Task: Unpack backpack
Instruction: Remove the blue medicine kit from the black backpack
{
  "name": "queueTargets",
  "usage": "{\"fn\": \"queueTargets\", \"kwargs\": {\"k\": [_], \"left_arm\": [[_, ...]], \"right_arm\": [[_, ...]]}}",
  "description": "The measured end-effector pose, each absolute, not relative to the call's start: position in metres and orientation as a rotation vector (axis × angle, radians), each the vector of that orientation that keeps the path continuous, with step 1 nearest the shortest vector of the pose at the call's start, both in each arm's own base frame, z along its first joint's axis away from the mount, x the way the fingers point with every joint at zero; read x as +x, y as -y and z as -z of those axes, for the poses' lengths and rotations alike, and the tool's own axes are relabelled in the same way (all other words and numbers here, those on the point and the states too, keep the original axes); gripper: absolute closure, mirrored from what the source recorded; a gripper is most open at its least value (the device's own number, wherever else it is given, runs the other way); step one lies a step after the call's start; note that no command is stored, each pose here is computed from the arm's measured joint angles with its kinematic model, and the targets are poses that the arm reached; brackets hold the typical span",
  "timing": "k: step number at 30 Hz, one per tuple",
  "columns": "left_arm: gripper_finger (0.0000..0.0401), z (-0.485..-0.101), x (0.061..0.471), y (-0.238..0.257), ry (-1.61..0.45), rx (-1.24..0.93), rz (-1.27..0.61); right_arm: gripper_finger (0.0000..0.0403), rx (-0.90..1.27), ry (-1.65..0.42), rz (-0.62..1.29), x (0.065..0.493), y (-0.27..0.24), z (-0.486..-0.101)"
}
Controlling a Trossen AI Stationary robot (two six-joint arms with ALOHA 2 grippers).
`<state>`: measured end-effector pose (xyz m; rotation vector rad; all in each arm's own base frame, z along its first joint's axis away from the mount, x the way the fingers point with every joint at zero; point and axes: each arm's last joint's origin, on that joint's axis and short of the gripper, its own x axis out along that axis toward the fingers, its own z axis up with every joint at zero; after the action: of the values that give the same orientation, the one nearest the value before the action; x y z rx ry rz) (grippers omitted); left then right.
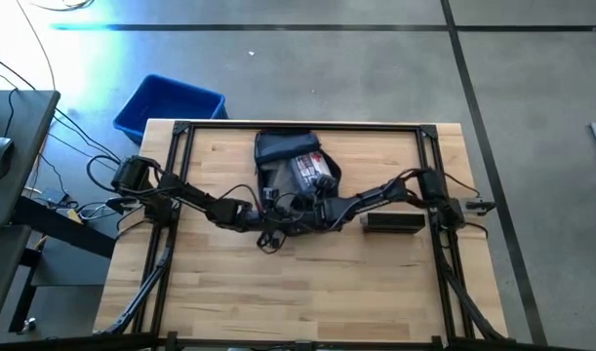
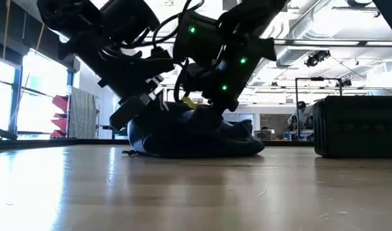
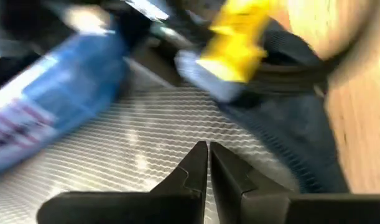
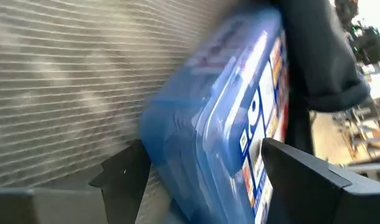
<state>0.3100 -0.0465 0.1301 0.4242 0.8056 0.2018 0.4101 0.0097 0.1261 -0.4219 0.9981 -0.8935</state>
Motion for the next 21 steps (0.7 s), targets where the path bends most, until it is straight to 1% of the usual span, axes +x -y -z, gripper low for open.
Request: {"fn": "queueTargets", "kwargs": {"k": [5, 9, 11, 12, 14, 16, 17, 21], "left_arm": [[0.0401, -0.127, 0.304, 0.056, -0.866, 0.388, -0.137], [0.0401, -0.127, 0.303, 0.066, -0.848, 0.394, -0.091], [0.0401, -0.127, 0.303, 0.069, -0.843, 0.404, -0.078], [0.0401, -0.127, 0.302, 0.071, -0.841, 0.407, -0.075], [0.0401, -0.128, 0.301, 0.073, -0.841, 0.422, -0.069], [0.0401, -0.129, 0.300, 0.074, -0.839, 0.441, -0.073], [0.0401, -0.129, 0.300, 0.074, -0.841, 0.448, -0.078], [0.0401, -0.131, 0.298, 0.073, -0.852, 0.466, -0.110]], "right_arm": [[0.0115, -0.397, -1.005, 0.945, 0.411, 0.012, -0.126], [0.0120, -0.360, -0.993, 0.967, 0.413, 0.028, -0.126], [0.0138, -0.328, -0.982, 0.964, 0.414, 0.031, -0.127], [0.0153, -0.316, -0.983, 0.951, 0.415, 0.032, -0.126], [0.0197, -0.311, -0.982, 0.933, 0.416, 0.031, -0.127], [0.0252, -0.326, -0.982, 0.911, 0.417, 0.027, -0.129], [0.0259, -0.342, -0.986, 0.897, 0.417, 0.024, -0.131], [0.0258, -0.389, -0.983, 0.832, 0.416, 0.008, -0.142]]}}
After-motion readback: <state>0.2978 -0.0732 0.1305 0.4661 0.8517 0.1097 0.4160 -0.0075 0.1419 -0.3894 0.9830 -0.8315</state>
